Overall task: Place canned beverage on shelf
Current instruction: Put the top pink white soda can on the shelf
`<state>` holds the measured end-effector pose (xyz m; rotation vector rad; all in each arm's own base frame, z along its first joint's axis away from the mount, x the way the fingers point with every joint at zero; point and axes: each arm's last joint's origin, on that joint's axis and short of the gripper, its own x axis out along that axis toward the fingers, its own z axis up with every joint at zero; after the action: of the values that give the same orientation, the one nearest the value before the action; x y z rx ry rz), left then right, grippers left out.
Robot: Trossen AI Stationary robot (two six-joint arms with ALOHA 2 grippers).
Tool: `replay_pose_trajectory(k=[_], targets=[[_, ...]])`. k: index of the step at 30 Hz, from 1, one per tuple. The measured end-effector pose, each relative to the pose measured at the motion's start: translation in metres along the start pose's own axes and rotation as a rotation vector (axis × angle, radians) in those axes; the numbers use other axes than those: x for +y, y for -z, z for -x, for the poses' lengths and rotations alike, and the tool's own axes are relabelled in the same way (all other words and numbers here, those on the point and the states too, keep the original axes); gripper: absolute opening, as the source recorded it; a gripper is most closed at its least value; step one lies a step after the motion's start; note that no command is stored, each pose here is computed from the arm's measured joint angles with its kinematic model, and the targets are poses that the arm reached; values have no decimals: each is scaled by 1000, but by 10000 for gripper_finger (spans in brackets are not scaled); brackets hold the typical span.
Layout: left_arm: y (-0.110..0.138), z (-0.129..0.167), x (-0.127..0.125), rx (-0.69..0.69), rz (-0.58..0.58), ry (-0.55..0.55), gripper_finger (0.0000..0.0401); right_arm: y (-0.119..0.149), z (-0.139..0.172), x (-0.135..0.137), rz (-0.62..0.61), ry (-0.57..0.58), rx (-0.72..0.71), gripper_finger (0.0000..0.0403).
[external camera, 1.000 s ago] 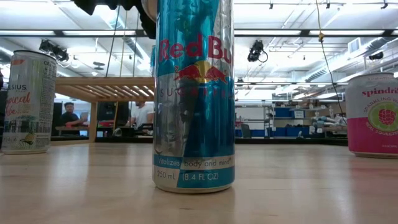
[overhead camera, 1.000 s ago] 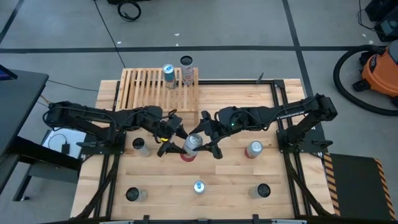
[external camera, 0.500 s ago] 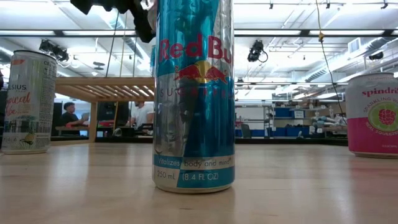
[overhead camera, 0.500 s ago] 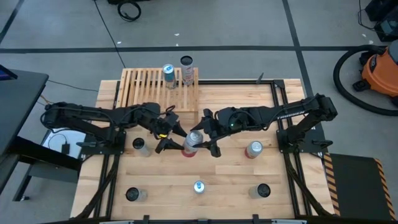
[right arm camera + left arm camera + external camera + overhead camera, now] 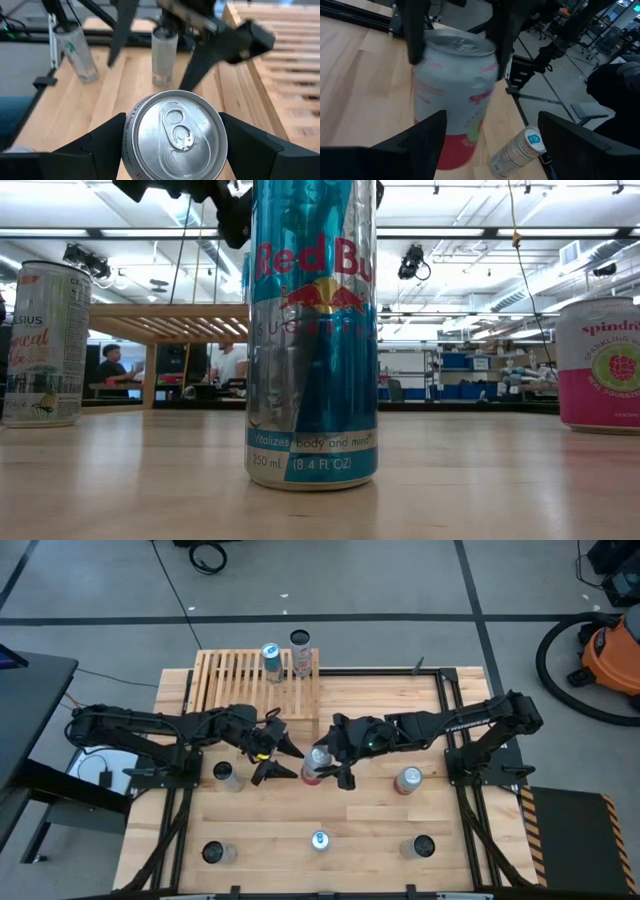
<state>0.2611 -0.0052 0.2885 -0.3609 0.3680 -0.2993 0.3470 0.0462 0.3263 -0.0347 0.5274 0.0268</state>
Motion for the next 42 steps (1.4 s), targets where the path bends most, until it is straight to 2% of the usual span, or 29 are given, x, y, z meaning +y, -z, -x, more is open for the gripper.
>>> replay_pose_trajectory(k=[7,20,29,36,42], targets=[[0,0,1,-4,0,-17,314,0,0,0,8,5,-1,292],[-2,1,6,-56,26,-163,314,0,0,0,9,1,2,292],[-2,2,8,-44,34,-160,314,0,0,0,17,-2,2,292],[-2,5,14,1,54,-52,315,0,0,0,27,-2,1,292],[3,9,23,63,94,-89,316,-1,0,0,31,-2,-11,292]])
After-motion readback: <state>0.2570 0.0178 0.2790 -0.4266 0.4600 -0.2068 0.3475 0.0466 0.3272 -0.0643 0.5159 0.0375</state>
